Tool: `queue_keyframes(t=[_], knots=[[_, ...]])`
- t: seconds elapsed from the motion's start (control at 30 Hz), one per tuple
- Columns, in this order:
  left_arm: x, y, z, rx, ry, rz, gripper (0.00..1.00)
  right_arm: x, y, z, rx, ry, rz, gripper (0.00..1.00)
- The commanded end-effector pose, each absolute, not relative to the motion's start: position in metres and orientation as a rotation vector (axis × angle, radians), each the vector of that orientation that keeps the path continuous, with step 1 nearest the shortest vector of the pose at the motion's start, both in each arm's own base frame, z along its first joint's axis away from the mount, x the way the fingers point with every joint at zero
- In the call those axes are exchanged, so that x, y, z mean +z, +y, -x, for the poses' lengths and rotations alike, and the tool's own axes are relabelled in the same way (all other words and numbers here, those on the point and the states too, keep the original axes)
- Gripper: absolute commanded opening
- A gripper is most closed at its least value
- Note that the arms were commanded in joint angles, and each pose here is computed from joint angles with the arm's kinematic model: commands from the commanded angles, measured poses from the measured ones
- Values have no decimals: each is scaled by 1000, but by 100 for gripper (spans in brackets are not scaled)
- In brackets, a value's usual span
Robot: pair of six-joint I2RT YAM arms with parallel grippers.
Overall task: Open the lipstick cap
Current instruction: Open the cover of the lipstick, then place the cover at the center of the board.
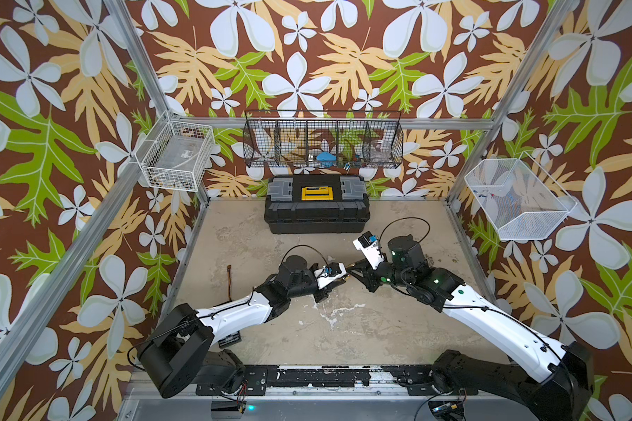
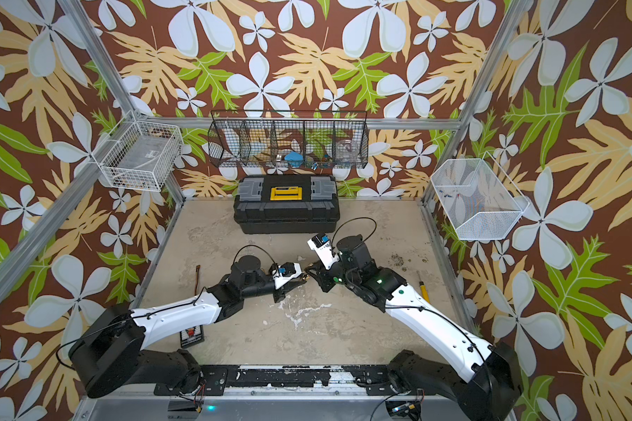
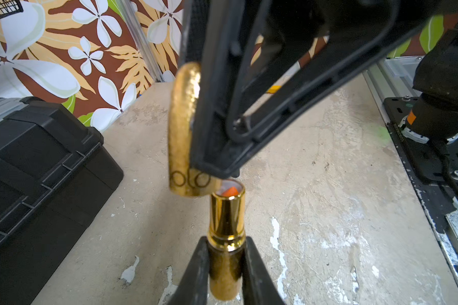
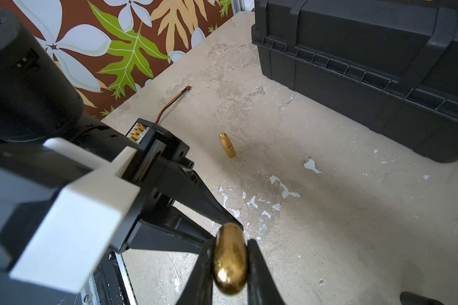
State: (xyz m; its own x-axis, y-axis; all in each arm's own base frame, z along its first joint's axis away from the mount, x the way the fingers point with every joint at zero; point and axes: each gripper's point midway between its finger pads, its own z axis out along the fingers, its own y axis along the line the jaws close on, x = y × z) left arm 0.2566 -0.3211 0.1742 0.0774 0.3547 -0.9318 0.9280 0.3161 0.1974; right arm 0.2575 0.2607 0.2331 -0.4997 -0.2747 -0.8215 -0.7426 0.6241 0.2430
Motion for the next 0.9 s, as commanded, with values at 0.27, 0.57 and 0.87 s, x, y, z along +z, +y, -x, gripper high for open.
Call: queue_keyframes(t=[0.27, 0.57, 0.87], knots=[[184, -310, -266, -600, 1489, -1122, 14, 248, 234, -290, 543, 2031, 635, 19], [196, -296, -266, -578, 1462, -1014, 14, 172, 206, -323, 435, 2235, 527, 19], [204, -290, -262, -573, 1434, -988, 15, 102, 201, -344, 276, 2399, 539, 19]])
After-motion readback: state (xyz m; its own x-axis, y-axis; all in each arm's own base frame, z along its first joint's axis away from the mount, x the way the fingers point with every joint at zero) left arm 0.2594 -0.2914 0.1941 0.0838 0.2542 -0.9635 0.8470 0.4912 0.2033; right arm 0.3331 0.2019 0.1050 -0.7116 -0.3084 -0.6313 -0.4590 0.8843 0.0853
